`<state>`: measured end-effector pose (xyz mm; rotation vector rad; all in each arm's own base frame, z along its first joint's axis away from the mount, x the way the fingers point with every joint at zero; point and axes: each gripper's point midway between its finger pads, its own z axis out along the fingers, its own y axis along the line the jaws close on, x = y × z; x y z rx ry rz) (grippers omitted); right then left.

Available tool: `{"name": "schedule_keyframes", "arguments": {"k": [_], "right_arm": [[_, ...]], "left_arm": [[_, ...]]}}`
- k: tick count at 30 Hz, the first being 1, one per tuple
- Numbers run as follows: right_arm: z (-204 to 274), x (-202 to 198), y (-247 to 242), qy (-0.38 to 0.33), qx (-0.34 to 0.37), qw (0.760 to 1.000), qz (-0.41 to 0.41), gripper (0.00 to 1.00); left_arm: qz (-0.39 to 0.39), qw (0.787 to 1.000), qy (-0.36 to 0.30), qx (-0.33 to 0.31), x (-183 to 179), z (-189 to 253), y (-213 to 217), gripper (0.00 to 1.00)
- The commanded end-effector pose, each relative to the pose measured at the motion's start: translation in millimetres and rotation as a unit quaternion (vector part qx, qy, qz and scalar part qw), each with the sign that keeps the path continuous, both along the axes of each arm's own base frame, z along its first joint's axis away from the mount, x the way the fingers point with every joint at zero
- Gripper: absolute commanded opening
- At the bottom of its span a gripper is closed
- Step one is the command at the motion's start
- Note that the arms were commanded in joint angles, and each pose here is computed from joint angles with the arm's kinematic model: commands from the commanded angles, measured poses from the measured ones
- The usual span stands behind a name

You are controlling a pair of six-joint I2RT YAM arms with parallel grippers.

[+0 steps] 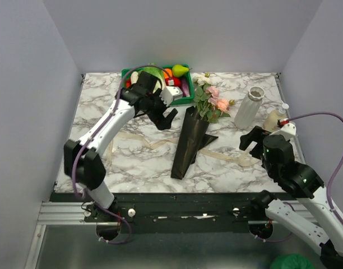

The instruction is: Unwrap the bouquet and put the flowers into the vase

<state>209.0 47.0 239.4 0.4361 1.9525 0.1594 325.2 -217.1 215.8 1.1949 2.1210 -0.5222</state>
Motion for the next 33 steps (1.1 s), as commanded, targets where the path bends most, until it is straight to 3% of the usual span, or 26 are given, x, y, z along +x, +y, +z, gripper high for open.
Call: {"name": "schedule_keyframes", "arguments": {"k": [1,2,6,8,15,33], "right_arm": [[9.6,8.1,28.1,-0.031,0.007,0.996,0.082,0.94],[8.8,7.2,33.8,-0.033,0.012,0.994,0.099,0.93],[12.4,8.2,42.8,-0.050,0.012,0.990,0.129,0.91],[14.5,9.6,47.9,-0.057,0.017,0.988,0.140,0.90],[7.2,12.9,62.3,-0.059,0.028,0.984,0.167,0.89],[18.7,10.3,74.6,-0.082,0.044,0.975,0.202,0.88]], "left_arm": [[-0.078,0.995,0.033,-0.045,20.7,-17.7,-54.5,0.99],[-0.091,0.994,0.019,-0.058,29.6,-5.4,-65.2,0.99],[-0.151,0.985,0.054,-0.070,41.8,-27.4,-94.5,0.99],[-0.165,0.983,0.033,-0.071,54.4,-19.5,-106.1,0.99],[-0.151,0.985,0.055,-0.060,84.4,-56.6,-132.4,0.99],[-0.196,0.975,0.076,-0.072,83.1,-99.5,-144.1,0.99]]}}
